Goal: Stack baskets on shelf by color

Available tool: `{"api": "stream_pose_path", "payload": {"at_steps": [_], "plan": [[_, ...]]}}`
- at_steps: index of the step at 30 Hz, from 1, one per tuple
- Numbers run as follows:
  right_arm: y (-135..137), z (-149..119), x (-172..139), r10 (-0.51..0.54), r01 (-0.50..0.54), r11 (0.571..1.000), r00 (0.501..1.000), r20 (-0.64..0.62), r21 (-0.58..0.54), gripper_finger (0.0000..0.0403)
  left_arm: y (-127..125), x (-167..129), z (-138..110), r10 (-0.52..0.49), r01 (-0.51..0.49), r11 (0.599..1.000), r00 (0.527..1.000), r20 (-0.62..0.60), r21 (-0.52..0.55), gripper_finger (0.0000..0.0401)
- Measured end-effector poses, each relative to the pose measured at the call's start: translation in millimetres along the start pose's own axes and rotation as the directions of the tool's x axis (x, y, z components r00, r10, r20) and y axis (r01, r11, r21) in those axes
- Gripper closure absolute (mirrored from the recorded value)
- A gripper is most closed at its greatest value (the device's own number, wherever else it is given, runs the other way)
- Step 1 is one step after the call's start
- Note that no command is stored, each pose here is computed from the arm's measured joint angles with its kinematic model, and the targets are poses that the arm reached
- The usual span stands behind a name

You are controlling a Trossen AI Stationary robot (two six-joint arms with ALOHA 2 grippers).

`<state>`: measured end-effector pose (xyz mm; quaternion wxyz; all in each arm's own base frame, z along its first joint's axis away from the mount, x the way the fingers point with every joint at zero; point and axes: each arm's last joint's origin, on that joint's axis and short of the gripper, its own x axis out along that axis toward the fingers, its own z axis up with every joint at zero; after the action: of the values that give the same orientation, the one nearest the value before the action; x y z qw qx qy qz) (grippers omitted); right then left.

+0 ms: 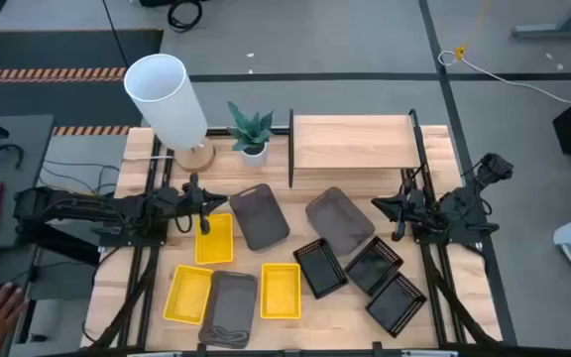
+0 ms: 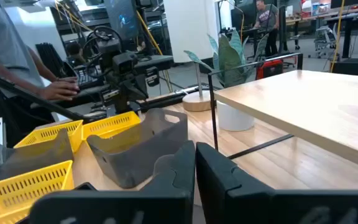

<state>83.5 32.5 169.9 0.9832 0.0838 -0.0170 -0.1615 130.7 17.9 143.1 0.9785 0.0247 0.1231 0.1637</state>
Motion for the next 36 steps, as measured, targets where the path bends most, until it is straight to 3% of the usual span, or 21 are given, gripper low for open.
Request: {"api": "stream_pose_path", "payload": {"at_steps": [36], "plan": [[0.0,0.0,0.0,0.000,0.000,1.000,1.000,0.000,0.000,0.0384,0.0,0.0,0.1,0.000,0.000,1.000,1.000,0.000,0.000,0.0363]]}}
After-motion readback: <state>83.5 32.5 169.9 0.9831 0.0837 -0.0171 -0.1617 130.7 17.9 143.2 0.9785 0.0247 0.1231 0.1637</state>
